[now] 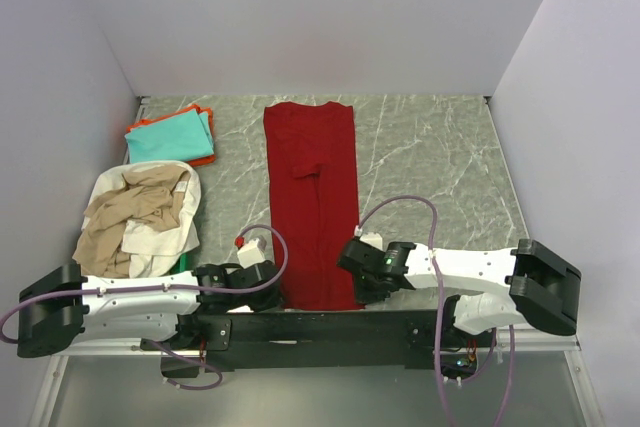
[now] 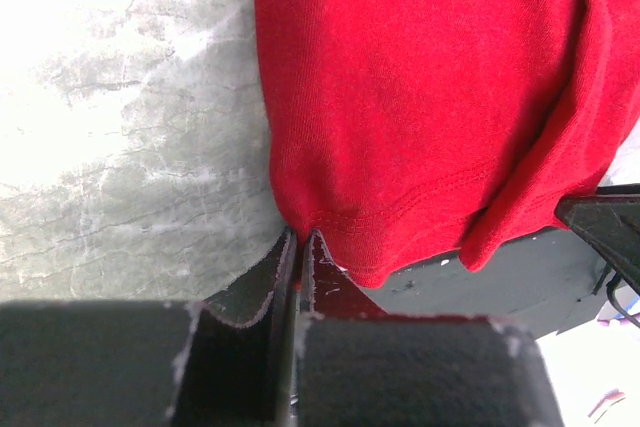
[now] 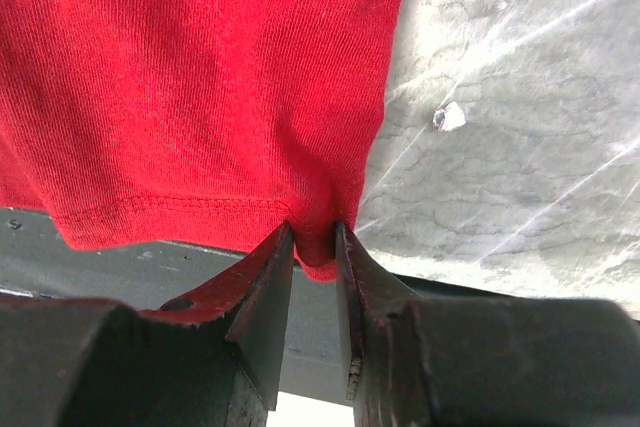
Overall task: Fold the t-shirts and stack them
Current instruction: Fold the tshirt
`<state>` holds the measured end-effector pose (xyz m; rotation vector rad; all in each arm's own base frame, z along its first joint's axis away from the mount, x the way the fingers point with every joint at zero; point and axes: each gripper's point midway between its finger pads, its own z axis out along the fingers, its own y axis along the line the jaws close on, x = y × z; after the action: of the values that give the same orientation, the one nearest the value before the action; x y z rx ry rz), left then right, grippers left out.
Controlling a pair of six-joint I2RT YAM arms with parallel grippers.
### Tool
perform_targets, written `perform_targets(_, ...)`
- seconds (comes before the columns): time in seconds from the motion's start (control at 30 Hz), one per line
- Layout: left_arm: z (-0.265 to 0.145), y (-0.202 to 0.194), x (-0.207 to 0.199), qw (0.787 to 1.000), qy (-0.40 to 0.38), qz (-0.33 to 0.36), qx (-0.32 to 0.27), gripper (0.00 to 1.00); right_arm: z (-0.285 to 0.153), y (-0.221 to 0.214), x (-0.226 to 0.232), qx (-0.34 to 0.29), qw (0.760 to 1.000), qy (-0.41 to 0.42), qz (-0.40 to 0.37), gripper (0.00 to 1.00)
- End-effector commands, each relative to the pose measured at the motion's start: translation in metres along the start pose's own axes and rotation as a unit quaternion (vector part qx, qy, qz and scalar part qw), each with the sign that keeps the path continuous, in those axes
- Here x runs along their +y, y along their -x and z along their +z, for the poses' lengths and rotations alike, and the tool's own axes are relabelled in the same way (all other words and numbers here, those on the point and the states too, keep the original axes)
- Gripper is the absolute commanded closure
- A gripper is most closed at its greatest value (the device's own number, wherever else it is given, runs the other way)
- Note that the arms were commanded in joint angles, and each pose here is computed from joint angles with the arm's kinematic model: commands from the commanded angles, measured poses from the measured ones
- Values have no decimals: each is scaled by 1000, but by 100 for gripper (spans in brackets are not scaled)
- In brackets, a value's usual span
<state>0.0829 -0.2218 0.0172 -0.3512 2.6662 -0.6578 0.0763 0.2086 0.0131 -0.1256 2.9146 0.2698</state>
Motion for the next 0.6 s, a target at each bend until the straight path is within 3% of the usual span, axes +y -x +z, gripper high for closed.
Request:
perform_targets(0.0, 2, -6, 27, 999, 46, 9, 8, 100, -2, 12, -4, -29, 999, -22, 1, 73)
perform_targets(0.2, -1, -4, 33, 999, 49, 1, 4, 100, -7, 12, -10, -36, 999, -25, 7, 93)
perform_targets(0.57, -4, -5, 41, 998, 57, -5, 4, 100, -12, 1, -16, -26, 999, -9, 23, 94)
